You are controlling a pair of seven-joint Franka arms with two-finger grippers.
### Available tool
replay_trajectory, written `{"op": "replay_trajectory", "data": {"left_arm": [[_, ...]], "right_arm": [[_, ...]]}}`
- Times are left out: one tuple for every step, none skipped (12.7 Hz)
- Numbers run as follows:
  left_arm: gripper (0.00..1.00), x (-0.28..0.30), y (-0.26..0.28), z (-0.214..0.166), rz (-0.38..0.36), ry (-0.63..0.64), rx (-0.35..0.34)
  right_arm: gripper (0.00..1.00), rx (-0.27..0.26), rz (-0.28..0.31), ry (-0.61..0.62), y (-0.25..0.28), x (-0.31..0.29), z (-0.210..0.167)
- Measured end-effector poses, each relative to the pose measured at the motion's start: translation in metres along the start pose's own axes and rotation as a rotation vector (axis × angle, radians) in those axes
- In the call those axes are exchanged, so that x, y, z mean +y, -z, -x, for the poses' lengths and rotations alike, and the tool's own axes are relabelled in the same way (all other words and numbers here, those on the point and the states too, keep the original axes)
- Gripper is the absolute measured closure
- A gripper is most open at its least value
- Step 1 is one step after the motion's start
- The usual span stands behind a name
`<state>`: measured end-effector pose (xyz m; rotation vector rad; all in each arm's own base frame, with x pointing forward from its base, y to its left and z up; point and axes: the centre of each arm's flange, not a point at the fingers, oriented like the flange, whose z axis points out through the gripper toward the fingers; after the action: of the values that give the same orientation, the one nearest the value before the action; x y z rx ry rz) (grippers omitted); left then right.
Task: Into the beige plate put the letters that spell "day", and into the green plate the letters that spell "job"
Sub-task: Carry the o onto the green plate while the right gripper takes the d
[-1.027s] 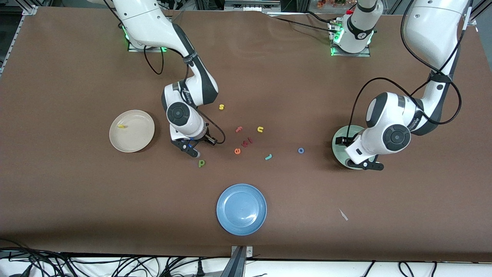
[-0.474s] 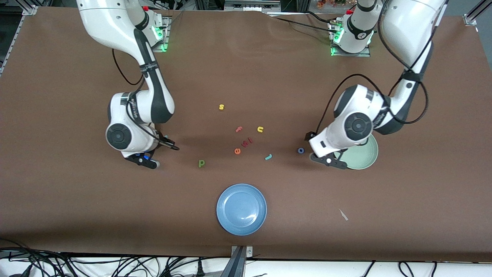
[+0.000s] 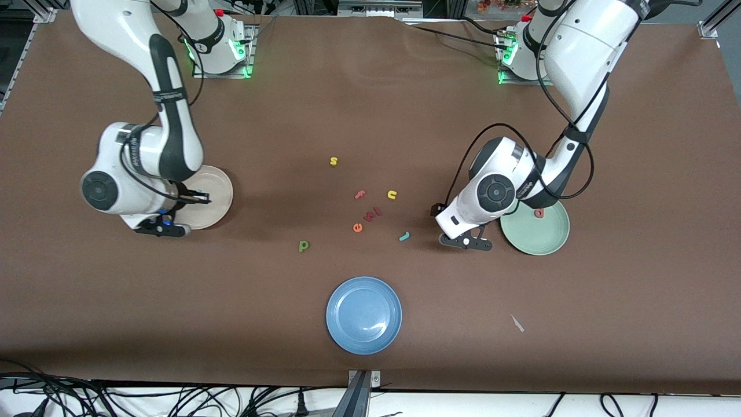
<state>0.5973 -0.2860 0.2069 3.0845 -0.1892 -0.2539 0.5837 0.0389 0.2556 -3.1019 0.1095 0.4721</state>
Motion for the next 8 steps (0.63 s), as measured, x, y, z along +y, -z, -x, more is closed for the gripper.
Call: {"op": "replay_trajectory", "data": {"left_arm": [[0.03, 0.001, -0.006, -0.001, 0.003, 0.004, 0.0], [0.04, 0.001, -0.009, -0.001, 0.006, 0.006, 0.002], [0.14, 0.0, -0.011, -0.003, 0.009, 0.007, 0.008], [0.27, 0.0, -0.013, -0.004, 0.014, 0.009, 0.017], [0.38, -0.001, -0.016, -0.005, 0.017, 0.01, 0.022], [0.39, -0.001, -0.018, -0.005, 0.017, 0.011, 0.021], [0.49, -0.001, -0.021, -0.006, 0.016, 0.009, 0.022], [0.51, -0.002, -0.023, -0.006, 0.007, 0.0, 0.026]], "right_arm": [[0.69, -0.005, -0.003, 0.004, -0.002, 0.005, 0.002], [0.58, -0.009, -0.003, 0.006, -0.004, 0.004, 0.004], [0.46, -0.011, -0.002, 0.01, -0.005, 0.001, 0.004], [0.33, -0.01, -0.002, 0.01, -0.004, -0.002, 0.005], [0.21, -0.006, -0.004, 0.009, -0.003, -0.006, 0.004], [0.1, 0.003, -0.019, 0.007, 0.001, -0.013, 0.003], [0.0, 0.014, -0.049, 0.007, 0.004, -0.027, 0.001], [0.0, 0.027, -0.082, 0.001, 0.007, -0.047, 0.0]]}}
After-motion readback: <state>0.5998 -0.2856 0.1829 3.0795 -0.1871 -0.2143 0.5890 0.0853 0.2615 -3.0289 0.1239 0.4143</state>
